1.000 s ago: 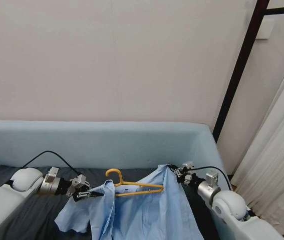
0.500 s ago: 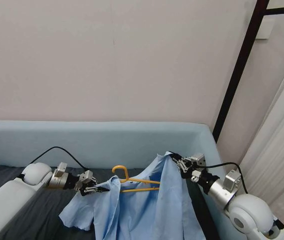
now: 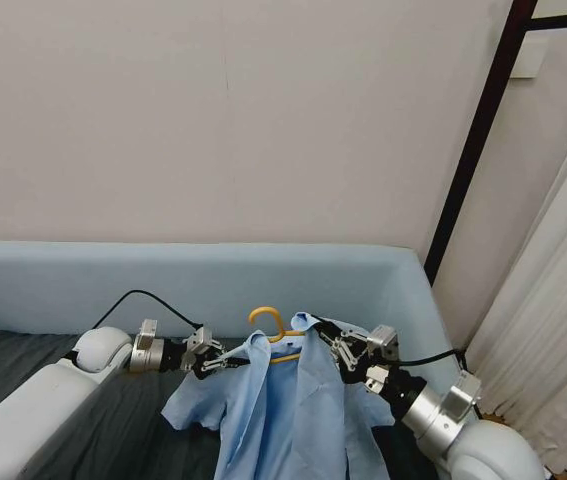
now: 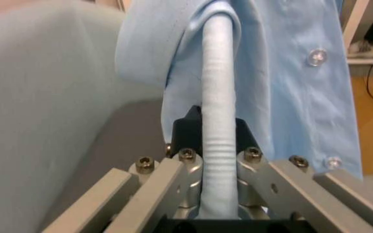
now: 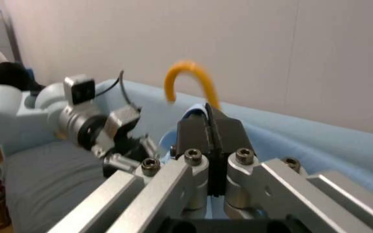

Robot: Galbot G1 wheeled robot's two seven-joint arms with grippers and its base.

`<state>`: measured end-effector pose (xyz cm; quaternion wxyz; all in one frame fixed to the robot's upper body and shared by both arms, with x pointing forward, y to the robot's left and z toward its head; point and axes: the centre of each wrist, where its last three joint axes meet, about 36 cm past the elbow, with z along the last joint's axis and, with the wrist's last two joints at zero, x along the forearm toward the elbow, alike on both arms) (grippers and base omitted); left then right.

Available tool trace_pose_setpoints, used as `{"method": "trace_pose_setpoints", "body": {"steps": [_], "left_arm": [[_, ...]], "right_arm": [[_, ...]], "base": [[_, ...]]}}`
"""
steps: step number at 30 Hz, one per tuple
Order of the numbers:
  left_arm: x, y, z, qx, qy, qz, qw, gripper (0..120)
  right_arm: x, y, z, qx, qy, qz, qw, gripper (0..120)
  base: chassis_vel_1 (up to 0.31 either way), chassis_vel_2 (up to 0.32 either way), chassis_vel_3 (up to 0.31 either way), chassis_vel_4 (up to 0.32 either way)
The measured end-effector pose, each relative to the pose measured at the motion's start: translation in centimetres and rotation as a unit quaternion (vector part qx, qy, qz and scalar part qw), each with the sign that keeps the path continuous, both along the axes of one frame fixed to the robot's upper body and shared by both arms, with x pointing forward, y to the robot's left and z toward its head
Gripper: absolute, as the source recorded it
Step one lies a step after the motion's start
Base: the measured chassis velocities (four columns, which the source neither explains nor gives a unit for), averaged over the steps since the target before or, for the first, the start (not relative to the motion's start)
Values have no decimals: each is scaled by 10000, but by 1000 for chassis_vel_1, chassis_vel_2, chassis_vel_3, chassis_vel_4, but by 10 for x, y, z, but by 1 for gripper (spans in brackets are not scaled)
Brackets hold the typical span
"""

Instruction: Pick up the clothes from the sofa and hang them on the clothes hanger.

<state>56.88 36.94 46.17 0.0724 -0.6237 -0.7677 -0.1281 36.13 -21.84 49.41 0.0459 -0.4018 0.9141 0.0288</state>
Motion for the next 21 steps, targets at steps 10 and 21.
{"method": "trace_pose_setpoints", "body": {"steps": [10, 21], "left_arm": [[-3, 9, 38, -280, -266, 74, 9992, 2], [-7, 17, 68, -410, -539, 117, 9976, 2]], "right_arm": [[-5, 19, -33, -103, -4, 78, 9999, 0], [-15, 20, -43, -185, 26, 523, 9985, 0]], "base": [[0, 0, 0, 0], [0, 0, 0, 0]]}}
